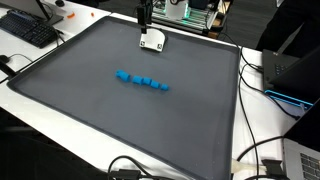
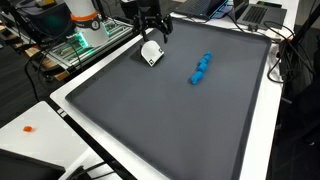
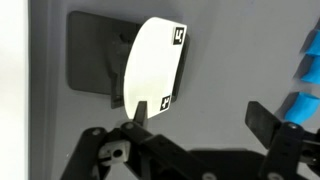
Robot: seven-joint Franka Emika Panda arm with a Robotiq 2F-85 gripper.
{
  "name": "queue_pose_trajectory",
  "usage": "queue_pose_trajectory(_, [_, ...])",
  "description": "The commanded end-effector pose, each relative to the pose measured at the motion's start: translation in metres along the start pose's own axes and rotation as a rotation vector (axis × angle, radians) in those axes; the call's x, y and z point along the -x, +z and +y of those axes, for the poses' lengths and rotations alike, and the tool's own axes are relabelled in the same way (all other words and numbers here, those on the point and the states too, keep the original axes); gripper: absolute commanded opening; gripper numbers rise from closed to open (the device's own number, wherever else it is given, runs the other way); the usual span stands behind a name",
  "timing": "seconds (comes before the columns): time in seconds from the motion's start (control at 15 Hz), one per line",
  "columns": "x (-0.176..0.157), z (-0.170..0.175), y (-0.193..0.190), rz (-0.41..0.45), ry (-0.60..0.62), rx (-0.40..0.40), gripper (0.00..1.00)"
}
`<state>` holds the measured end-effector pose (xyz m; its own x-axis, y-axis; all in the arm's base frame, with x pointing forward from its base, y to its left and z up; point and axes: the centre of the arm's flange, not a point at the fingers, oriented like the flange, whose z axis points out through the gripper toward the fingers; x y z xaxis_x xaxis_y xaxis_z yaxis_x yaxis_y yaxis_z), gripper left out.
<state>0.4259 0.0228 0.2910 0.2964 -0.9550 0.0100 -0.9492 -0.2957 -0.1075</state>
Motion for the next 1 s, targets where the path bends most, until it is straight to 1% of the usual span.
queue_pose_trajectory(0.0, [0.001, -0.002, -0.026, -0.001, -0.107, 0.031, 1.0])
queue_pose_trajectory(0.07, [0.002, -0.004, -0.032, 0.005, -0.192, 0.024, 1.0])
queue_pose_trajectory(0.2, [0.005, -0.012, -0.044, 0.03, -0.296, 0.044, 1.0])
queue_pose_trajectory(0.33, [0.008, -0.021, -0.055, 0.06, -0.405, 0.034, 1.0])
queue_pose_trajectory(0.73, [0.028, -0.055, -0.082, 0.129, -0.73, -0.016, 1.0])
queue_pose_trajectory(0.93, [0.04, -0.072, -0.09, 0.136, -0.898, -0.041, 1.0])
